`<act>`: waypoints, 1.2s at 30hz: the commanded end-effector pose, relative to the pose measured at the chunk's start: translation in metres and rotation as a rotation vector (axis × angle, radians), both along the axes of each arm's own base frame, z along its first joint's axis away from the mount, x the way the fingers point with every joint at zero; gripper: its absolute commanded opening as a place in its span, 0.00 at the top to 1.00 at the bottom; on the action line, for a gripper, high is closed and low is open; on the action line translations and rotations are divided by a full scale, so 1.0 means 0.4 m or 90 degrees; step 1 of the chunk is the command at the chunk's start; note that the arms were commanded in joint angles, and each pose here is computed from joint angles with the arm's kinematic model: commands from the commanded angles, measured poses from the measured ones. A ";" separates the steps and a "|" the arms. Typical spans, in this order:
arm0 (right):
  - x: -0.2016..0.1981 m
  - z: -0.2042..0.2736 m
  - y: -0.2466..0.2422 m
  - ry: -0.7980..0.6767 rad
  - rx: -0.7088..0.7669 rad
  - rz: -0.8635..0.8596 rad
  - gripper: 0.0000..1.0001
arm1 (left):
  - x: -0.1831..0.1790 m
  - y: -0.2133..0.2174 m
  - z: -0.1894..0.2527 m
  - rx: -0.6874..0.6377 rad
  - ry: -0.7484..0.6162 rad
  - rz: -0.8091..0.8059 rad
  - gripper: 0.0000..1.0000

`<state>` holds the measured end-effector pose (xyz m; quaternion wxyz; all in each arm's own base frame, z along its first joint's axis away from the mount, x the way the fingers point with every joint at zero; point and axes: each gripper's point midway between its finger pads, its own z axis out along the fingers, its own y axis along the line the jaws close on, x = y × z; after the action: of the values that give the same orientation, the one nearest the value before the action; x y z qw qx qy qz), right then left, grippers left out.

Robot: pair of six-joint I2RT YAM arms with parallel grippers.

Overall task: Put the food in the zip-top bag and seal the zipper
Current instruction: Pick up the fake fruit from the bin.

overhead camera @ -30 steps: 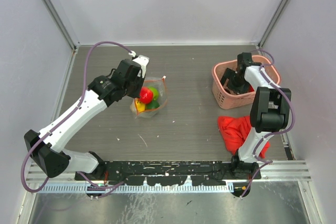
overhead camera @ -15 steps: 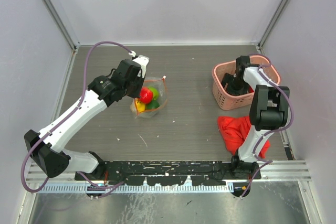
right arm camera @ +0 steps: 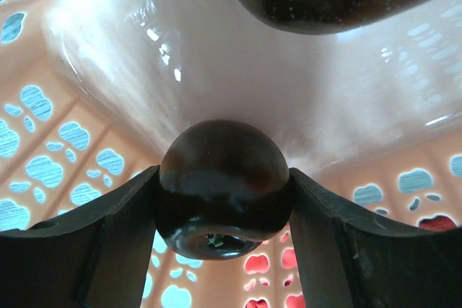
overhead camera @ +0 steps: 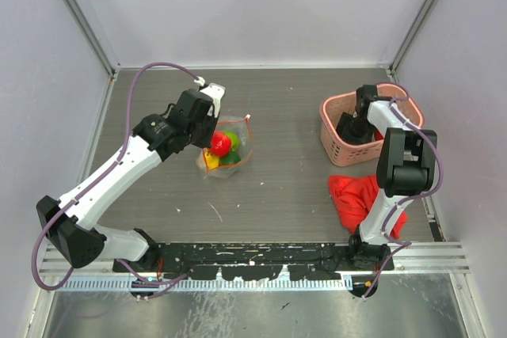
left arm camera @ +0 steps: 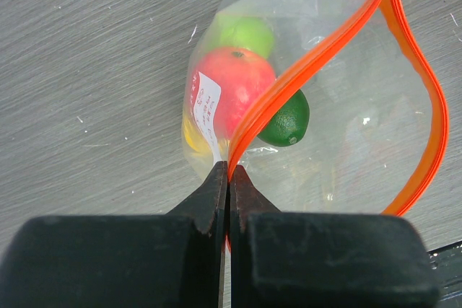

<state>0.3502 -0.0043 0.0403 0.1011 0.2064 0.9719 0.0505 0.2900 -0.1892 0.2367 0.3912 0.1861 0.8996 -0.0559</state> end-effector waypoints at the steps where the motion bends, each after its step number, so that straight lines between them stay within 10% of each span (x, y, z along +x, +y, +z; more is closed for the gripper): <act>1: 0.026 0.120 -0.026 -0.072 -0.041 -0.012 0.57 | 0.018 -0.009 0.068 -0.036 -0.044 0.002 1.00; 19: 0.018 0.445 -0.049 -0.254 -0.194 -0.059 0.68 | 0.016 -0.017 0.064 -0.043 -0.037 -0.004 1.00; 36: -0.016 0.700 0.279 -0.517 -0.100 0.142 0.69 | 0.016 -0.028 0.056 -0.053 -0.025 -0.012 1.00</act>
<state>0.3413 0.0773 0.2813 0.4170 0.0881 0.9043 0.0246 0.2881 -0.1925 0.2361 0.3864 0.1897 0.9000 -0.0681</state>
